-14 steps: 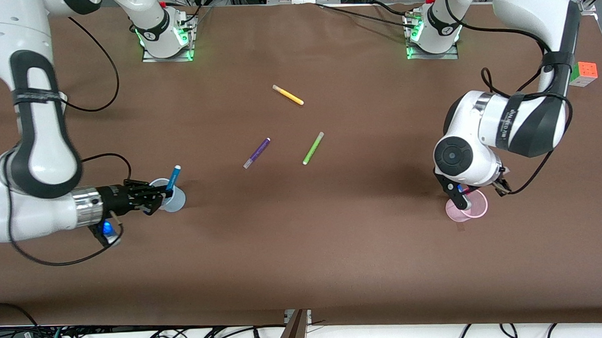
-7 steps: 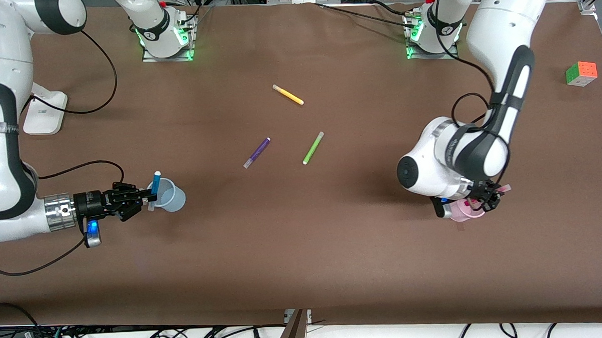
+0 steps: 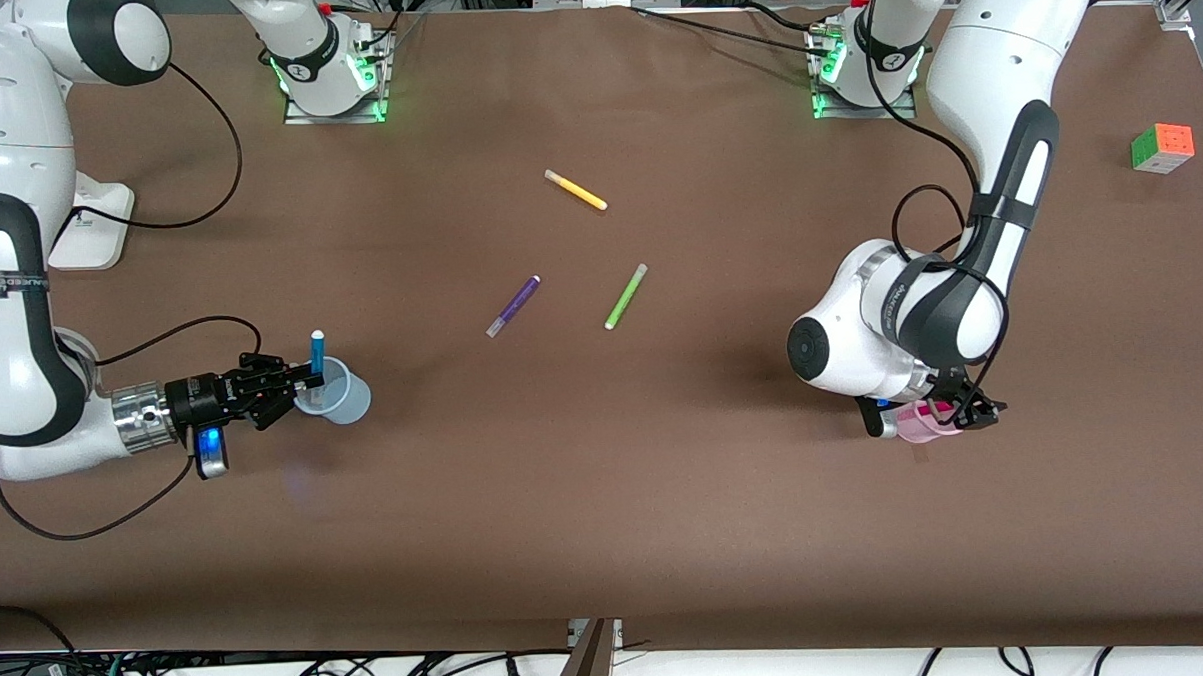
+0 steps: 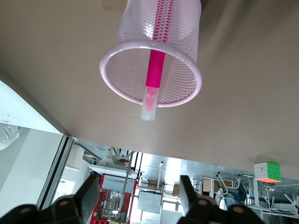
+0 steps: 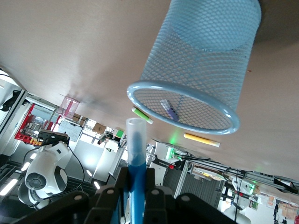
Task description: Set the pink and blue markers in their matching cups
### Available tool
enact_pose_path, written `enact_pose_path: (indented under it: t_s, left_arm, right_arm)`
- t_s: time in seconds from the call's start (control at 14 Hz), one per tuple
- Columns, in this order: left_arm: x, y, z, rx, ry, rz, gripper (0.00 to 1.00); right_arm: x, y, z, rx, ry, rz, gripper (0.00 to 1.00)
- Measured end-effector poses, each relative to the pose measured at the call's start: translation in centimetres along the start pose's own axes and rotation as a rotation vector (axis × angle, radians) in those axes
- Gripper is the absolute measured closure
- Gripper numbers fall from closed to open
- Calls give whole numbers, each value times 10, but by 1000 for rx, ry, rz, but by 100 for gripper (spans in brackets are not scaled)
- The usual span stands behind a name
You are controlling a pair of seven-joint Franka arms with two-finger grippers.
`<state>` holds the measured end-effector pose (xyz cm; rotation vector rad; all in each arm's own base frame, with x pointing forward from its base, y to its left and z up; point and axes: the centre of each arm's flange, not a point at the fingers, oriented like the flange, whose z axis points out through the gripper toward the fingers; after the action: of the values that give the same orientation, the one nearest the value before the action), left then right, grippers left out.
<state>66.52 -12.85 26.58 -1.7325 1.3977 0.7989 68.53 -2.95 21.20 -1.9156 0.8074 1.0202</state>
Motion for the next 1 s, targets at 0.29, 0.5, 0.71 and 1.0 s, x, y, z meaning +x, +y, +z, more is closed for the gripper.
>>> enact_pose_path:
  t_s: [0.29,0.5,0.71,1.0]
  left_arm:
    - [-18,4,-5,-195,158,-67,0]
    - [-48,1,15,-424,297,-187,0]
    - [-88,-7,51,-629,417,-287,0]
    - [-139,10,40,-897,498,-292,0]
  right_arm:
    - [9,6,5,0,-12,14,83]
    - [17,12,9,1,-23,27,67]
    - [20,16,6,8,-24,33,35]
    - [-2,2,-14,-14,0,-12,15]
